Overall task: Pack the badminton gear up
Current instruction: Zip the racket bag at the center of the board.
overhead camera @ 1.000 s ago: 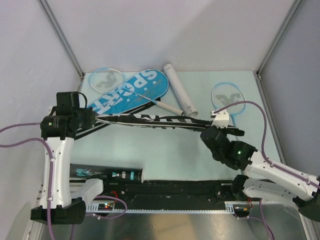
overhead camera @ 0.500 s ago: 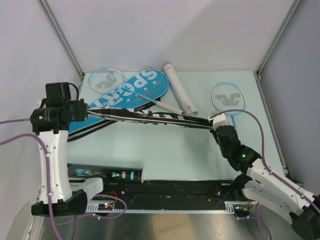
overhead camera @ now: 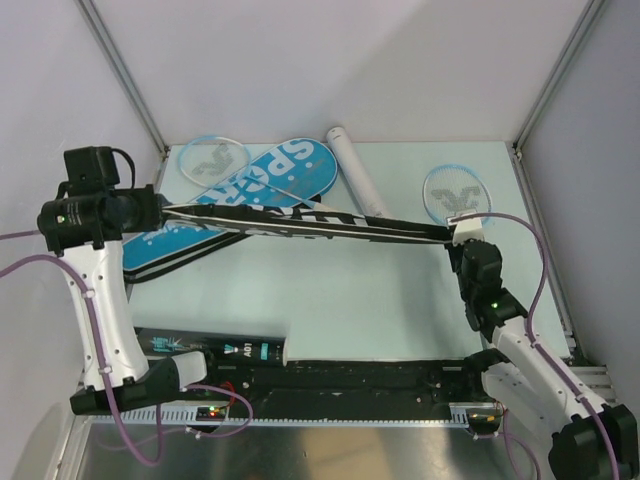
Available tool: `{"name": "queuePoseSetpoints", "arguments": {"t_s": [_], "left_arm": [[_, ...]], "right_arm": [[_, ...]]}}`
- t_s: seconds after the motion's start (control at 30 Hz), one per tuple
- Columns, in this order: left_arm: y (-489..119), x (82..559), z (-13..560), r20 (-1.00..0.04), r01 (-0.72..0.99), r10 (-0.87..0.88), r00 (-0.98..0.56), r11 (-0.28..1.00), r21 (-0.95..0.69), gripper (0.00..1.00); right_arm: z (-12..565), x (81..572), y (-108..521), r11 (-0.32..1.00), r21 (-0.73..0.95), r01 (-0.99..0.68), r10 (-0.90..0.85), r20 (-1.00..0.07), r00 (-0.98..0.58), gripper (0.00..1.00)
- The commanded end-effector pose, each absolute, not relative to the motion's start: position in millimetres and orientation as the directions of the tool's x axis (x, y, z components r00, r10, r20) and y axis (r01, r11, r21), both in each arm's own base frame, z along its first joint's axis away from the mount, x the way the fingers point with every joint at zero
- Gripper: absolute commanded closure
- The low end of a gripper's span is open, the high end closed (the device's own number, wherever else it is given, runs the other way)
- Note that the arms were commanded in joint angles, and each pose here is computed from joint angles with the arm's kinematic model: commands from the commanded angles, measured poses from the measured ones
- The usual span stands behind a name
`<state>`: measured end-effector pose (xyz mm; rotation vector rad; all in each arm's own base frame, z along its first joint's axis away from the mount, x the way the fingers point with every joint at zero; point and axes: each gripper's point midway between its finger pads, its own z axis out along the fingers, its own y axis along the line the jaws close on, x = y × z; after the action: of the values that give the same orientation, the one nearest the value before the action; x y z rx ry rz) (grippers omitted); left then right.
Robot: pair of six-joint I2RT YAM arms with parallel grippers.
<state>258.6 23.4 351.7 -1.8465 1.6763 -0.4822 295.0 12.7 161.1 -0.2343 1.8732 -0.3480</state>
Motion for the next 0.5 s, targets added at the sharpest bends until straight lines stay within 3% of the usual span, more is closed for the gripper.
{"name": "queuePoseSetpoints", "arguments": {"t_s": [0.0, 0.1, 0.17, 0.23, 0.27, 0.47], "left_arm": [[55.5, 258.2, 396.4, -0.196, -0.658, -0.942, 0.274, -0.035, -0.752, 1.00], [52.0, 264.7, 388.5, -0.203, -0.681, -0.953, 0.224, -0.004, -0.732, 1.00], [50.9, 268.4, 384.0, -0.218, -0.692, -0.956, 0.196, 0.022, -0.721, 1.00], [52.0, 270.0, 379.9, -0.237, -0.702, -0.954, 0.184, 0.041, -0.711, 1.00], [54.0, 270.5, 378.8, -0.249, -0.705, -0.951, 0.186, 0.047, -0.708, 1.00], [59.8, 279.1, 367.4, -0.275, -0.719, -0.944, 0.184, 0.061, -0.692, 1.00]], "right_arm": [[147.0, 292.0, -25.9, 0.914, -0.376, 0.151, -0.294, -0.872, -0.392, 1.00], [154.1, 299.2, 12.0, 0.953, -0.303, 0.003, -0.280, -0.885, -0.372, 1.00], [172.5, 295.3, 54.2, 0.951, -0.264, -0.161, -0.304, -0.895, -0.327, 0.81], [187.4, 278.8, 92.4, 0.912, -0.255, -0.321, -0.347, -0.897, -0.275, 0.54], [193.8, 270.9, 103.9, 0.893, -0.255, -0.370, -0.361, -0.898, -0.252, 0.46], [225.3, 237.8, 164.9, 0.758, -0.221, -0.614, -0.368, -0.922, -0.122, 0.16]]}}
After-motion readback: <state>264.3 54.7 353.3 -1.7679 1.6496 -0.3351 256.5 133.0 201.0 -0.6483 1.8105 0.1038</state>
